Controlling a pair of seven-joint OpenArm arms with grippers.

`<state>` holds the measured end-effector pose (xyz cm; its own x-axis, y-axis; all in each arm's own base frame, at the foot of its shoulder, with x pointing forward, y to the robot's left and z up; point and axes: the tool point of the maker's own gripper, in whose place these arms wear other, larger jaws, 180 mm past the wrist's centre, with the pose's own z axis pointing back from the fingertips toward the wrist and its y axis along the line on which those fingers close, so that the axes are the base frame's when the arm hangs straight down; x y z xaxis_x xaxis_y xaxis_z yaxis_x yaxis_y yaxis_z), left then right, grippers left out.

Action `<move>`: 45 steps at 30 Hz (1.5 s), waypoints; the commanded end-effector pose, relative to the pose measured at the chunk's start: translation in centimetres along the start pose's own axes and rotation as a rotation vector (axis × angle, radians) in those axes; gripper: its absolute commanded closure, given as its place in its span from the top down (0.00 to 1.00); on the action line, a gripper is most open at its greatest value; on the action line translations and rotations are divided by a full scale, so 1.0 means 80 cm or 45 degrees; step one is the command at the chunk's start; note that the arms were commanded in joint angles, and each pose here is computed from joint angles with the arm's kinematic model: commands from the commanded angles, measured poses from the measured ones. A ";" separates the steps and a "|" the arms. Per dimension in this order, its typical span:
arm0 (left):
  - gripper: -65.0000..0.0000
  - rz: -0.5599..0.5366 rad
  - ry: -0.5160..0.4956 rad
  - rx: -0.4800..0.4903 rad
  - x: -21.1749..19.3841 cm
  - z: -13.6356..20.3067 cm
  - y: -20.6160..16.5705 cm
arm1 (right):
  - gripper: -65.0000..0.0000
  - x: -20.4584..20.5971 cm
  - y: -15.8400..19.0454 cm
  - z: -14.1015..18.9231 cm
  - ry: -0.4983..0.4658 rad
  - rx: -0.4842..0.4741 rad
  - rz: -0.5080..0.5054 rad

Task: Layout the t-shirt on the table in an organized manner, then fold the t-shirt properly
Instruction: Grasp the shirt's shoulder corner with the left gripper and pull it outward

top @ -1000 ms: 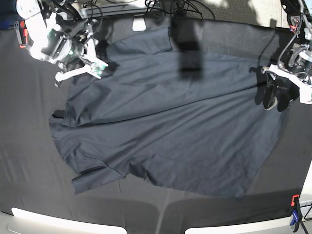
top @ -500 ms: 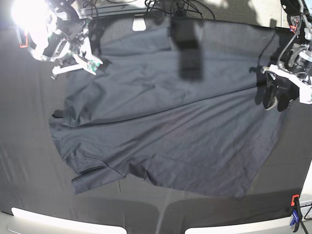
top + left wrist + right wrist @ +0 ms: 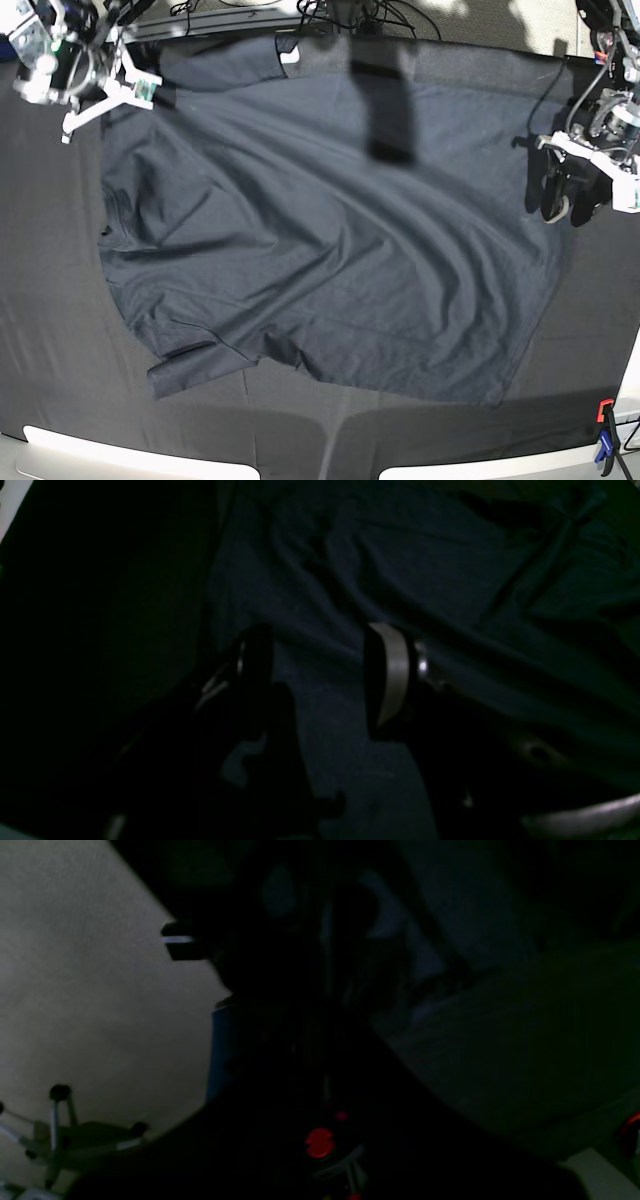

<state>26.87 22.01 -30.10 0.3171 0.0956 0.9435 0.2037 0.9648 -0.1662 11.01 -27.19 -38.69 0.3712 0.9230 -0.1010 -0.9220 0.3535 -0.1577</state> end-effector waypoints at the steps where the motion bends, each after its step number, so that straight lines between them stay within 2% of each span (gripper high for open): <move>1: 0.41 -0.017 -0.082 -0.017 0.023 0.001 -0.001 | 0.00 -0.004 -0.012 0.006 0.017 -0.039 0.028; 6: 0.41 -0.018 -0.081 -0.017 0.023 0.001 -0.001 | 0.00 -0.005 -0.015 0.008 0.013 -0.047 0.020; 12: 0.41 -0.043 -0.057 -0.004 0.019 0.001 0.001 | 0.00 -0.014 0.008 0.004 0.033 0.014 0.032; 23: 0.41 -0.068 -0.032 -0.004 0.017 0.003 0.005 | 0.00 -0.009 -0.004 0.008 -0.007 -0.020 0.011; 27: 0.41 -0.248 0.146 0.043 0.002 0.012 0.033 | 0.00 -0.009 -0.024 0.015 -0.044 -0.077 -0.027; 34: 0.38 -0.474 0.312 0.038 0.002 0.044 0.070 | 0.00 -0.011 -0.052 0.026 -0.086 -0.158 -0.076; 39: 0.38 -0.665 0.490 0.046 -0.011 0.070 0.093 | 0.00 -0.002 -0.047 0.026 -0.135 -0.125 -0.095; 45: 0.37 -0.957 0.638 -0.088 -0.024 0.105 0.086 | 0.00 0.002 -0.044 0.025 -0.154 -0.109 -0.110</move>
<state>19.43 30.60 -31.44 0.4643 -0.6731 0.5756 0.5635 0.7259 0.3944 13.43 -27.71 -36.85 0.4495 0.8924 0.0392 -0.8669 0.4464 -0.2220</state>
